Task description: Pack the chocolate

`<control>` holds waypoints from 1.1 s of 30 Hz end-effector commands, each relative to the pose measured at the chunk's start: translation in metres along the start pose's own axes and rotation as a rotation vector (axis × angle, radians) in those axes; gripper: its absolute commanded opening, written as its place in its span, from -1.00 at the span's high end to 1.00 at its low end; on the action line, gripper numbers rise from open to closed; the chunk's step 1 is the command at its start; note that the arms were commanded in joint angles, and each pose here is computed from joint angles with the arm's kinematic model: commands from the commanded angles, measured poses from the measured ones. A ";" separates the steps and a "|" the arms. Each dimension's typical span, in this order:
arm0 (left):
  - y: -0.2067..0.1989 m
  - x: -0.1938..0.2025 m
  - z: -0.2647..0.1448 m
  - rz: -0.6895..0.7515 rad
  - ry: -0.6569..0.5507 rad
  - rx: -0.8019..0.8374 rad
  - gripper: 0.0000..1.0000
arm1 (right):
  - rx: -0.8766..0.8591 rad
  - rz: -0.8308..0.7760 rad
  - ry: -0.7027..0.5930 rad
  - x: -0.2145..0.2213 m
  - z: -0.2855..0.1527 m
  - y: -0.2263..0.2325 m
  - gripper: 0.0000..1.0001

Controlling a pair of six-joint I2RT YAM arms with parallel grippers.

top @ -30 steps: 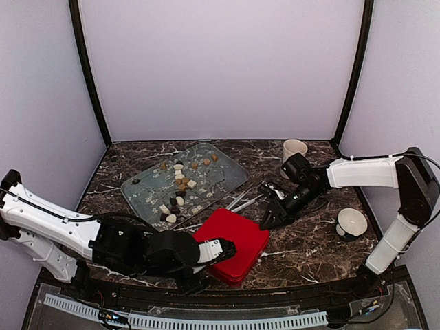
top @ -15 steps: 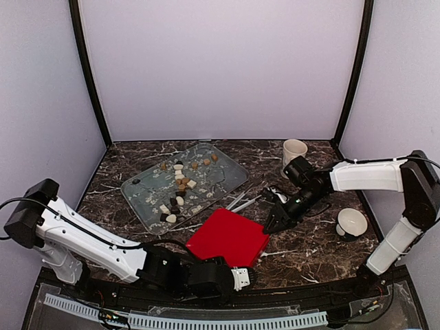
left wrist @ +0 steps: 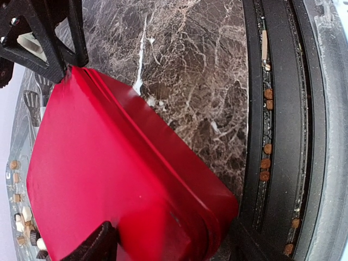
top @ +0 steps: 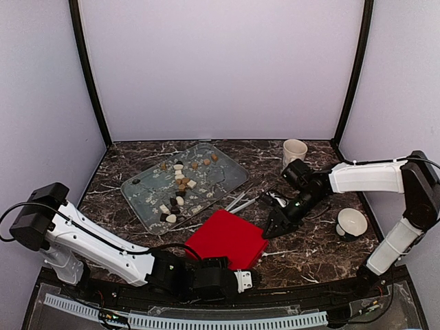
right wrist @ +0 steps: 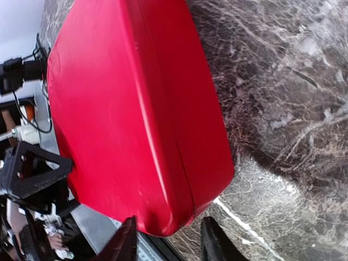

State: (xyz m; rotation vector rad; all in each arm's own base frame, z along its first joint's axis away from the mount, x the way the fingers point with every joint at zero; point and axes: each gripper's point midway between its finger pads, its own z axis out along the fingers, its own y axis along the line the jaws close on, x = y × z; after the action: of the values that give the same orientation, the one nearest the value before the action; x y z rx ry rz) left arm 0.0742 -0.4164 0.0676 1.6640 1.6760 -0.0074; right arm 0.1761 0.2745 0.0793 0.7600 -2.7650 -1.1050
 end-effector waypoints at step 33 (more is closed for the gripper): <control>-0.008 0.016 0.006 0.007 0.021 0.028 -0.32 | 0.123 -0.015 0.106 0.023 0.022 -0.008 1.00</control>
State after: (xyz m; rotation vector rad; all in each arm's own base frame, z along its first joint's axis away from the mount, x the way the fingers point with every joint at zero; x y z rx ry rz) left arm 0.0752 -0.4148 0.0665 1.6552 1.6582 -0.0124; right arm 0.1901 0.2939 0.0838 0.8447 -2.8403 -1.0673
